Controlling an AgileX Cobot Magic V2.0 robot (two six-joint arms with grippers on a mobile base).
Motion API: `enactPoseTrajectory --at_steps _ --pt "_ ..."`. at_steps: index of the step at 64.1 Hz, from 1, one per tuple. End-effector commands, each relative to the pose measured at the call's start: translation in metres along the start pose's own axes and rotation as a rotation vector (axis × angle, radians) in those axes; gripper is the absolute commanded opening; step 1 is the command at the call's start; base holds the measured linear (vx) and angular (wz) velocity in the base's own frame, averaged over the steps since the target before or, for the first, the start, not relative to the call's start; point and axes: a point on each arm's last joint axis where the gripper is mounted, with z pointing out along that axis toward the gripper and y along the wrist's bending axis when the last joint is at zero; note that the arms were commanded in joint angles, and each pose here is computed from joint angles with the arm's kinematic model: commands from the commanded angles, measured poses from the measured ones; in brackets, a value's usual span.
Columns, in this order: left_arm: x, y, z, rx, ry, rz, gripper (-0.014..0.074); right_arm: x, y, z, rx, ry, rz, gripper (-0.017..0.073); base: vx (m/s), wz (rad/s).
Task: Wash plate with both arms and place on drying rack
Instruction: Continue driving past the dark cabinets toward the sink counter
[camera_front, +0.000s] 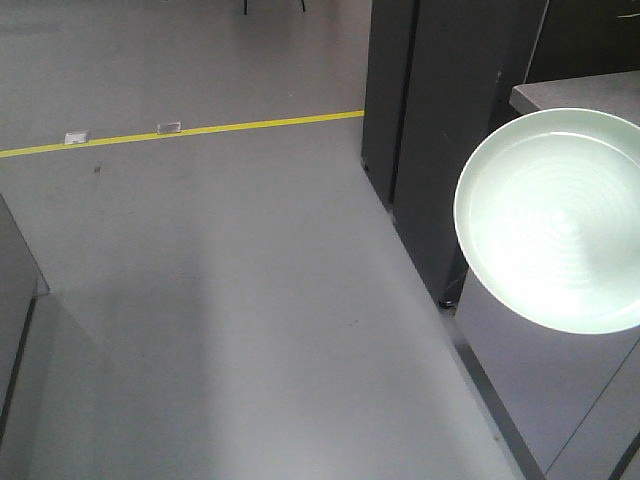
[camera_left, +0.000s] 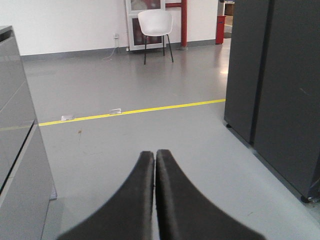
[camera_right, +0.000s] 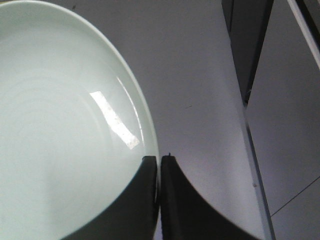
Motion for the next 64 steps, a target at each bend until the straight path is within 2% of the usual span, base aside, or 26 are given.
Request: enactPoseTrajectory --at_steps 1,64 --pt "0.0005 -0.0006 0.0002 0.014 -0.062 -0.004 -0.0006 -0.0111 0.0038 -0.0100 0.010 -0.087 -0.002 -0.0006 0.05 -0.15" --pt "0.0005 -0.0006 0.0002 0.014 -0.062 -0.004 -0.0006 -0.0111 0.0038 -0.0100 0.010 -0.087 -0.002 -0.0006 0.07 -0.23"
